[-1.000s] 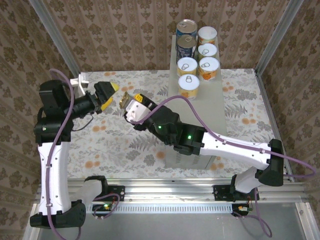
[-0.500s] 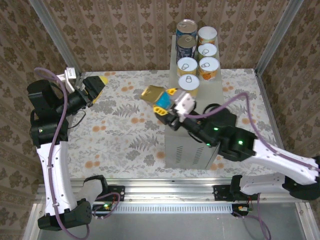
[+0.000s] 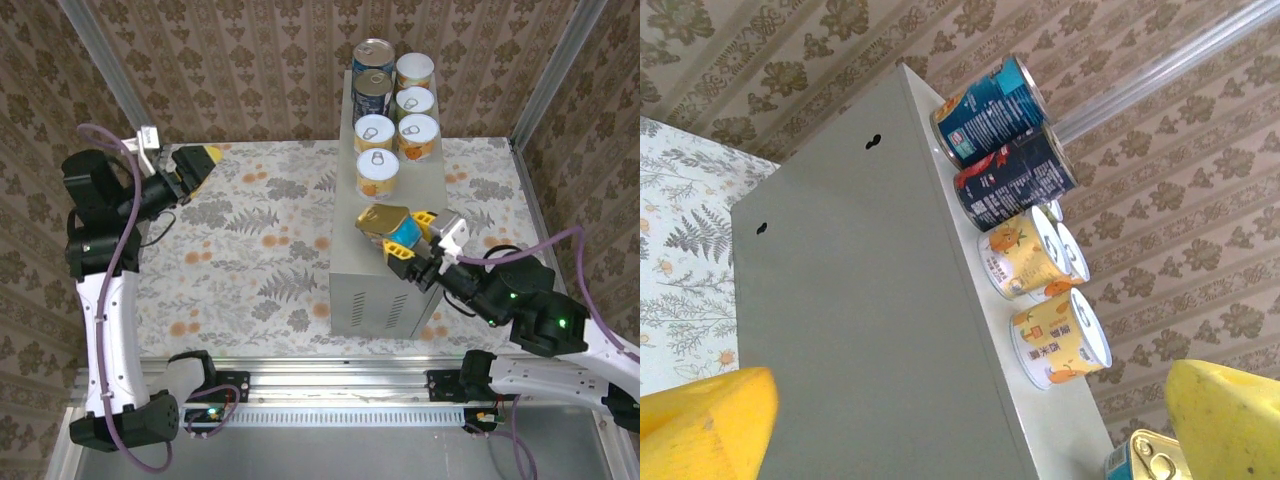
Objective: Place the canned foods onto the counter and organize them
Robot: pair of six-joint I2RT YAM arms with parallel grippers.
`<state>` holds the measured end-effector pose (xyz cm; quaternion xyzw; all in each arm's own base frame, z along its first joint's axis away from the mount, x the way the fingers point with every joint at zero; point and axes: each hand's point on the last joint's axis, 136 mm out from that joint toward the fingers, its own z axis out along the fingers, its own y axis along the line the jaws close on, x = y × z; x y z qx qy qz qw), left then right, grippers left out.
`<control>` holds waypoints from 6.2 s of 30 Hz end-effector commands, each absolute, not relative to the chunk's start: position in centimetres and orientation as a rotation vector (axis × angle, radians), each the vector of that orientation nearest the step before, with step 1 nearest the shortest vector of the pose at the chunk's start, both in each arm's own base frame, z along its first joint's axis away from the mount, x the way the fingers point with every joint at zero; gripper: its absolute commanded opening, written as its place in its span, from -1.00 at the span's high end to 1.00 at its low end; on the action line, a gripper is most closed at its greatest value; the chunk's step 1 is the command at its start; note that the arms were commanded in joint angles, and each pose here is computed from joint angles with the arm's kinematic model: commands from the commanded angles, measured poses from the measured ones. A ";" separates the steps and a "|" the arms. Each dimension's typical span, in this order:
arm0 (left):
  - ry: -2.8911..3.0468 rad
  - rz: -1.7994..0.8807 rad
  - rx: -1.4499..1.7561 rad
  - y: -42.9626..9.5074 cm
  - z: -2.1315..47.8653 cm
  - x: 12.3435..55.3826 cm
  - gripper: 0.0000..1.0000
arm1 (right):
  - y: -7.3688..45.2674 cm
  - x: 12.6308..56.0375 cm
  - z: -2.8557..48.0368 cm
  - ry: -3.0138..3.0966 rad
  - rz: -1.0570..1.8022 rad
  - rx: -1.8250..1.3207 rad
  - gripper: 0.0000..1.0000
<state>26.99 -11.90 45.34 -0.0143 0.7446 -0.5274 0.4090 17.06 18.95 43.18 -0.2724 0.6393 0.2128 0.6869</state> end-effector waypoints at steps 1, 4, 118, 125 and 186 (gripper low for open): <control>1.829 -1.290 0.068 -12.7 47.0 26.5 -1.00 | 16.5 17.3 43.7 1.435 0.478 -0.479 0.00; 1.838 -1.289 0.075 -13.1 46.8 26.7 -1.00 | 15.5 17.6 42.5 1.463 0.441 -0.448 -0.01; 1.958 -1.298 0.129 -16.5 41.4 30.2 -1.00 | 14.2 22.7 41.0 1.667 0.377 -0.533 -0.54; 1.963 -1.308 0.123 -16.5 40.8 30.3 -1.00 | 16.2 23.0 39.8 1.668 0.471 -0.579 -0.38; 1.972 -1.306 0.135 -16.7 40.7 30.4 -1.00 | 4.7 28.7 44.8 1.892 0.131 0.119 -0.93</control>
